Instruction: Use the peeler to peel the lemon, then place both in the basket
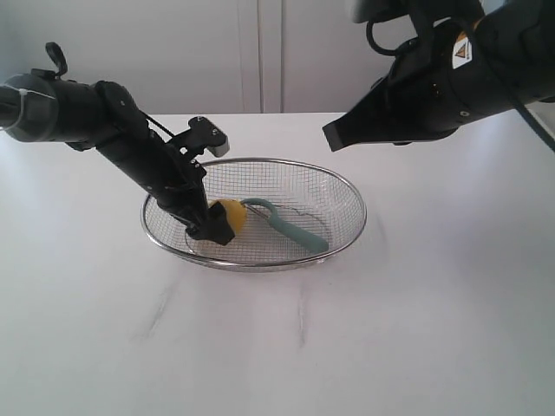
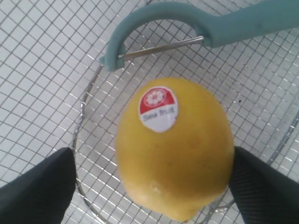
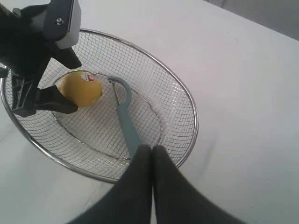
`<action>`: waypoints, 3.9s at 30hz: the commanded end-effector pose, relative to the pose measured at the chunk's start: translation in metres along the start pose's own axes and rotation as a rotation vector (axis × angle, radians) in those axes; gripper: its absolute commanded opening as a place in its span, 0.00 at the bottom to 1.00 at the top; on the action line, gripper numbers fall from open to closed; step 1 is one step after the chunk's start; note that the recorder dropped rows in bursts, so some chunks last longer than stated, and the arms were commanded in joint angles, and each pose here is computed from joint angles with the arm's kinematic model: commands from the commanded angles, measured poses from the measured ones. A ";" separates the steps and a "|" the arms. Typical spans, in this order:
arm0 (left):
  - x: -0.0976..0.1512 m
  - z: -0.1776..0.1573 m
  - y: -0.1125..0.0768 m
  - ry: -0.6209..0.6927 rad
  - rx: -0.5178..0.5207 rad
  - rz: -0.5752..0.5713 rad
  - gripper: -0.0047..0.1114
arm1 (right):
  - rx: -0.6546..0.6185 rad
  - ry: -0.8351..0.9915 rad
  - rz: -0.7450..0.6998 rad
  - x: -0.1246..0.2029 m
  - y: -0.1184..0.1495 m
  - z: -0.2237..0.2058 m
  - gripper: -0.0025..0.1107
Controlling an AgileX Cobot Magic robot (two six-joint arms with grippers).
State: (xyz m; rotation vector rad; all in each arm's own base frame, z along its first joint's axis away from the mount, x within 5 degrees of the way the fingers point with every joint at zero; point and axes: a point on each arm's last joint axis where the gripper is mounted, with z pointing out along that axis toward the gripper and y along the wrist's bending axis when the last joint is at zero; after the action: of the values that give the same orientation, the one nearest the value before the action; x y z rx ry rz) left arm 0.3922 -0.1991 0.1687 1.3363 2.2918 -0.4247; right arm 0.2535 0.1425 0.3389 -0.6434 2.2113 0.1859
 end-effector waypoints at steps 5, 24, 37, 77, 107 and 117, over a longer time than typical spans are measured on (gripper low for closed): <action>-0.017 -0.040 -0.015 -0.038 0.027 0.037 0.80 | 0.000 -0.008 -0.010 0.000 0.000 -0.001 0.02; -0.039 -0.168 -0.058 -0.166 -0.037 0.076 0.04 | 0.018 -0.051 0.058 -0.003 -0.002 -0.016 0.02; 0.007 -0.261 -0.095 -0.211 -0.250 -0.027 0.04 | 0.159 -0.213 0.147 0.008 -0.018 -0.091 0.02; 0.085 -0.292 -0.150 -0.332 -0.377 -0.096 0.04 | 0.201 -0.337 0.259 0.056 -0.023 -0.141 0.02; 0.120 -0.304 -0.158 -0.701 -0.615 -0.262 0.04 | 0.201 -0.337 0.259 0.056 -0.023 -0.141 0.02; 0.183 -0.265 -0.183 -0.793 -0.665 -0.429 0.04 | 0.201 -0.337 0.259 0.056 -0.023 -0.141 0.02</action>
State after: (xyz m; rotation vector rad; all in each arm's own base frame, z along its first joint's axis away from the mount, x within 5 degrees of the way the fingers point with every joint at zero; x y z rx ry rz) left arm 0.1059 -0.0296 0.3218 0.3287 1.7715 -0.1868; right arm 0.1411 0.0548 0.3914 -0.1980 1.9598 0.1851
